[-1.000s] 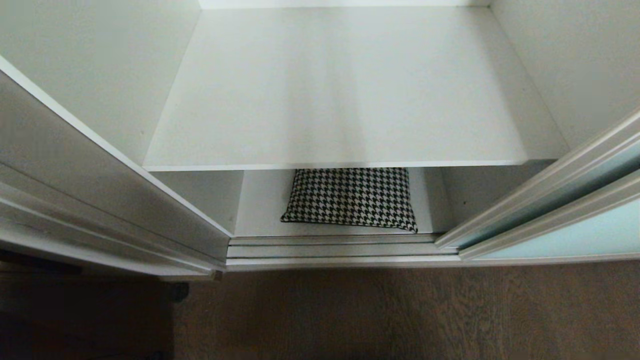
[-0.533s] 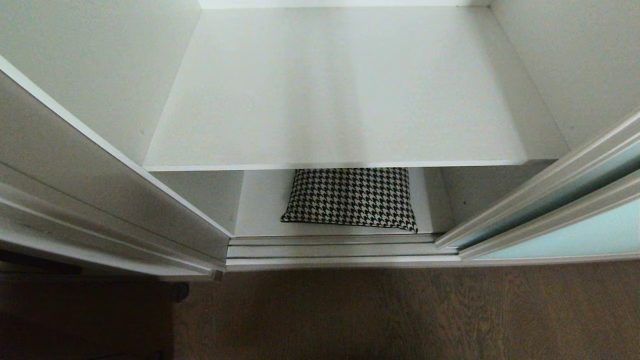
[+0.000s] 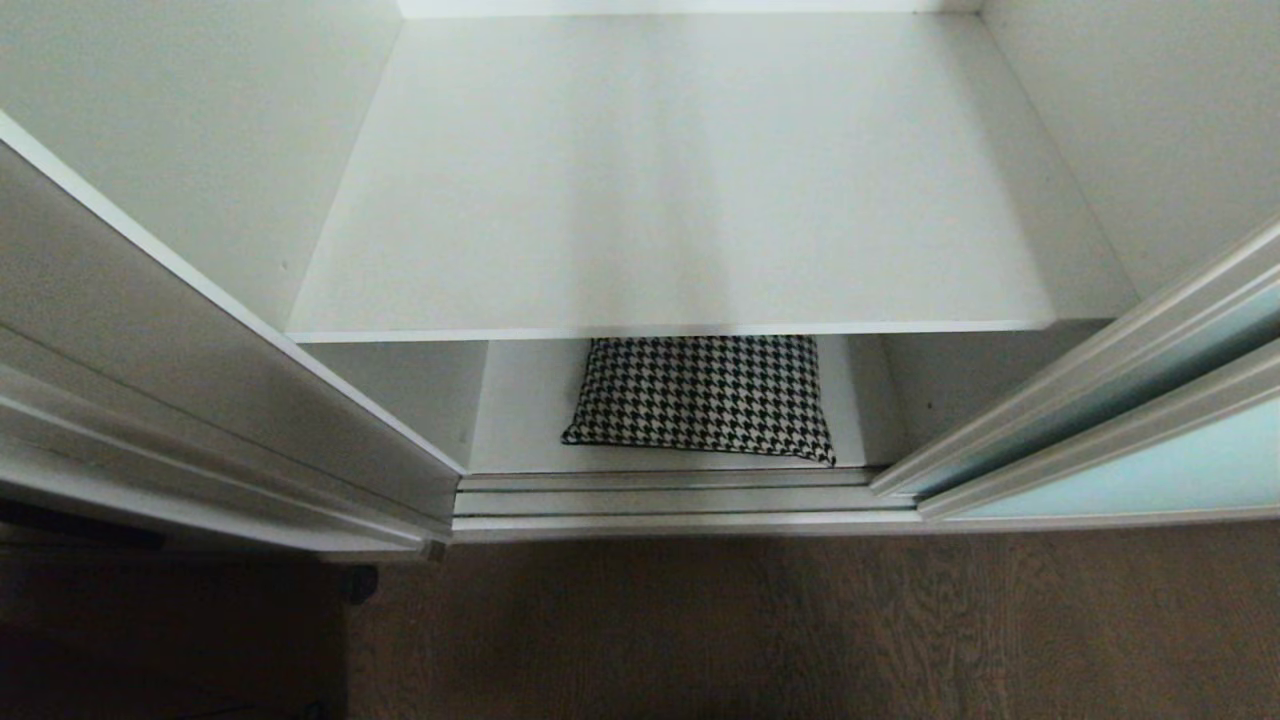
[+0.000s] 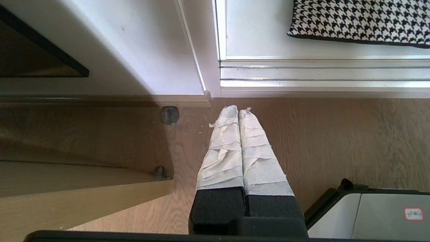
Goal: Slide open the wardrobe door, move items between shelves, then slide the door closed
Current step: Place the pillow on the higher shelf
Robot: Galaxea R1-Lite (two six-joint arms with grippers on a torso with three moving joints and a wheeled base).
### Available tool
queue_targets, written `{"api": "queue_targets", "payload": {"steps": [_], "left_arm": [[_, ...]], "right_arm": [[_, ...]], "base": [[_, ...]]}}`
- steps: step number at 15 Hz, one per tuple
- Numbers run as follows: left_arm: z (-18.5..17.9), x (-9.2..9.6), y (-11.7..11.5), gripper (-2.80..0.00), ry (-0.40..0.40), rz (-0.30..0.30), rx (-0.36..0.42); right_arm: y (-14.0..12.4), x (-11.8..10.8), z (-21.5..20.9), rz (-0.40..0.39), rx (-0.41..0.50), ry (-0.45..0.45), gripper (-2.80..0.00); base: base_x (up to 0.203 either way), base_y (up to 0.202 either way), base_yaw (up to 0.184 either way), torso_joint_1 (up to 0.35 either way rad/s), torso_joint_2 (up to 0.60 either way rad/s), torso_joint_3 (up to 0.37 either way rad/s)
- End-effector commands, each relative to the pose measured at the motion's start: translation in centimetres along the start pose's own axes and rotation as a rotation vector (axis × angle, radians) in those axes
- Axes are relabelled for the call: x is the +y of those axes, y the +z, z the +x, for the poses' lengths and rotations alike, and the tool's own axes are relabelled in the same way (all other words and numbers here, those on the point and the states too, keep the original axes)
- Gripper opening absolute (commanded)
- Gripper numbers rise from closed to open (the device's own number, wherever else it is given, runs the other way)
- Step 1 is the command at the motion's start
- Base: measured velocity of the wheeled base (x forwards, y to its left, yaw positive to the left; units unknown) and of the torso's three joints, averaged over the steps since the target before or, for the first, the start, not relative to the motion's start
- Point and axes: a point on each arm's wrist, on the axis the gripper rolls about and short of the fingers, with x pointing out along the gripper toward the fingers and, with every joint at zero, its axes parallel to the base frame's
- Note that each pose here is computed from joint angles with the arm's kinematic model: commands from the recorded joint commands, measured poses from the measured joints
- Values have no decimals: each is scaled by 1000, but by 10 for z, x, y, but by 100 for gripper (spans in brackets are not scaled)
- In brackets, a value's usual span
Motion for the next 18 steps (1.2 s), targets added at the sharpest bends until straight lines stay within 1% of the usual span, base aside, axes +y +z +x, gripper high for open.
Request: {"api": "queue_targets", "payload": {"steps": [1,3,6,8,18], "left_arm": [[0,0,0,-280,0,1,2],[0,0,0,-280,0,0,2],[0,0,0,-280,-1,0,2],[0,0,0,-280,-1,0,2],[0,0,0,-280,0,0,2]], "right_arm": [[0,0,0,0,-3,1,-280],[0,0,0,2,-3,1,-280],[0,0,0,19,-2,-1,-280],[0,0,0,19,-3,-1,-280],[0,0,0,19,-4,-1,-280]], "base": [[0,0,0,0,0,0],[0,0,0,-18,78,51],[0,0,0,-79,321,223],[0,0,0,-36,151,99],[0,0,0,-2,13,11]]}}
